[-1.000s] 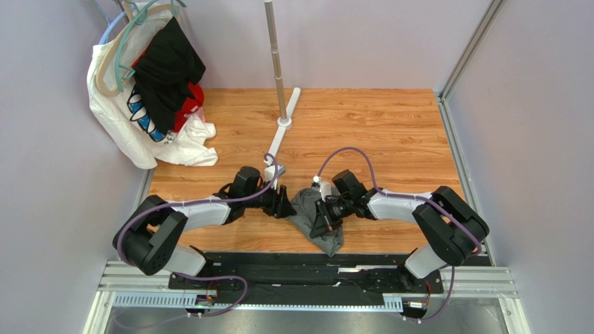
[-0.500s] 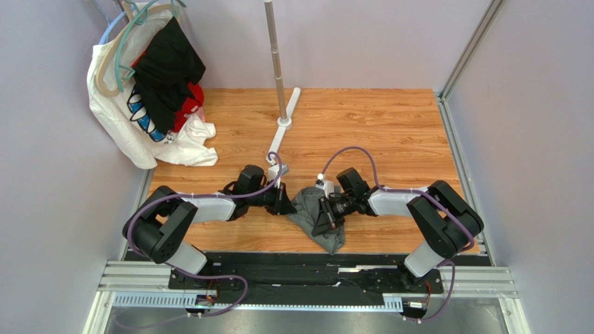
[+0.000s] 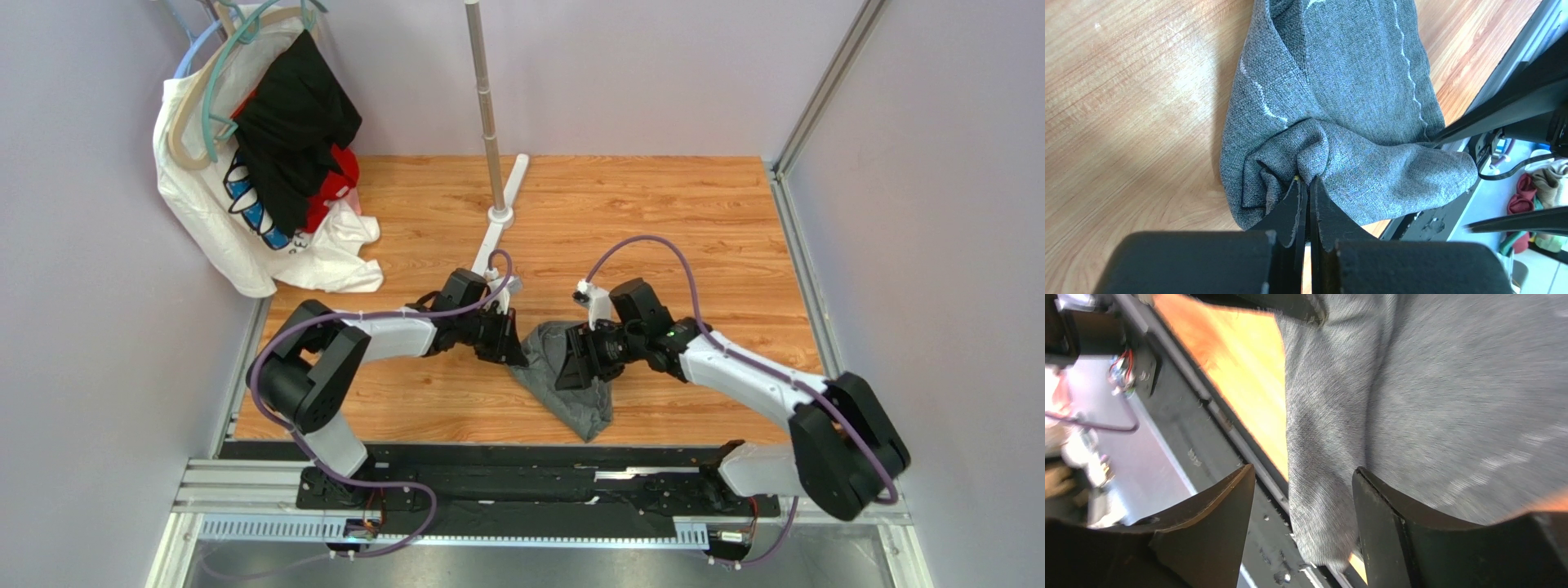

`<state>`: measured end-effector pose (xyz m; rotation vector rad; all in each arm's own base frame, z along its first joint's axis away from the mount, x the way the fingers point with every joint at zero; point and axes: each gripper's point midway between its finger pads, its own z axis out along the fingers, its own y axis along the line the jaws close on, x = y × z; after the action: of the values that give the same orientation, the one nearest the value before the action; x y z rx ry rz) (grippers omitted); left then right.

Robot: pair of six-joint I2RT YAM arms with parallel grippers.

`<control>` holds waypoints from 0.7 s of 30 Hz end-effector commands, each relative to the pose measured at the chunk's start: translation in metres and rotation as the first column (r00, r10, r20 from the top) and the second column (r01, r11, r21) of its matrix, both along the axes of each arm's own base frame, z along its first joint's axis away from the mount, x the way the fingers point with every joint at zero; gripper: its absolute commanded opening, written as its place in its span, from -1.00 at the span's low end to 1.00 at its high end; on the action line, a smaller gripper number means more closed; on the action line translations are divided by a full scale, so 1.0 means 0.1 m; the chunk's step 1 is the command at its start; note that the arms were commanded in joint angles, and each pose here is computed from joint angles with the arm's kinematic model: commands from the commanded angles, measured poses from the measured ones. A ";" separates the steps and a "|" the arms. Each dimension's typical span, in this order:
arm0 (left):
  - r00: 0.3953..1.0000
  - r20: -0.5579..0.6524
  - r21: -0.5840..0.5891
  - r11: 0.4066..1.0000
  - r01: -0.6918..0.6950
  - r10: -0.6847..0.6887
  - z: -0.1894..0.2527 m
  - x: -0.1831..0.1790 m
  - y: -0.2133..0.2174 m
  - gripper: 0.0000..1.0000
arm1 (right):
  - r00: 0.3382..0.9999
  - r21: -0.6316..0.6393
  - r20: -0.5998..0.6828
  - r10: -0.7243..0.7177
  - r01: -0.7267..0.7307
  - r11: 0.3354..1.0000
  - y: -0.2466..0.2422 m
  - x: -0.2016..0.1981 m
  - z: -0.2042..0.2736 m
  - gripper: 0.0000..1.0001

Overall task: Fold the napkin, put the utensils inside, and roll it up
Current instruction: Roll the napkin with the utensil

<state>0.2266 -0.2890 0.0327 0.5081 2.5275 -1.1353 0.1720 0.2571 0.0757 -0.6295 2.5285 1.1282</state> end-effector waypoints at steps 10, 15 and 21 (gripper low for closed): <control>0.996 -0.088 0.076 0.997 0.033 -0.026 -0.11 -0.03 0.03 -1.00 | 0.795 -0.352 0.605 0.045 0.216 0.911 0.22 0.03 0.37 0.25; 0.995 -0.093 0.079 0.996 0.036 -0.028 -0.11 -0.03 0.03 -1.00 | 0.759 -0.442 0.642 0.107 0.252 0.861 0.32 -0.01 0.13 0.17; 0.995 -0.097 0.078 0.996 0.043 -0.035 -0.11 -0.03 0.03 -1.00 | 0.755 -0.497 0.639 0.149 0.257 0.829 0.30 -0.02 -0.11 0.11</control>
<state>0.2266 -0.2924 0.0310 0.5170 2.6186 -1.1406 0.1526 0.2819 0.0517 -0.9874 2.2341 0.0835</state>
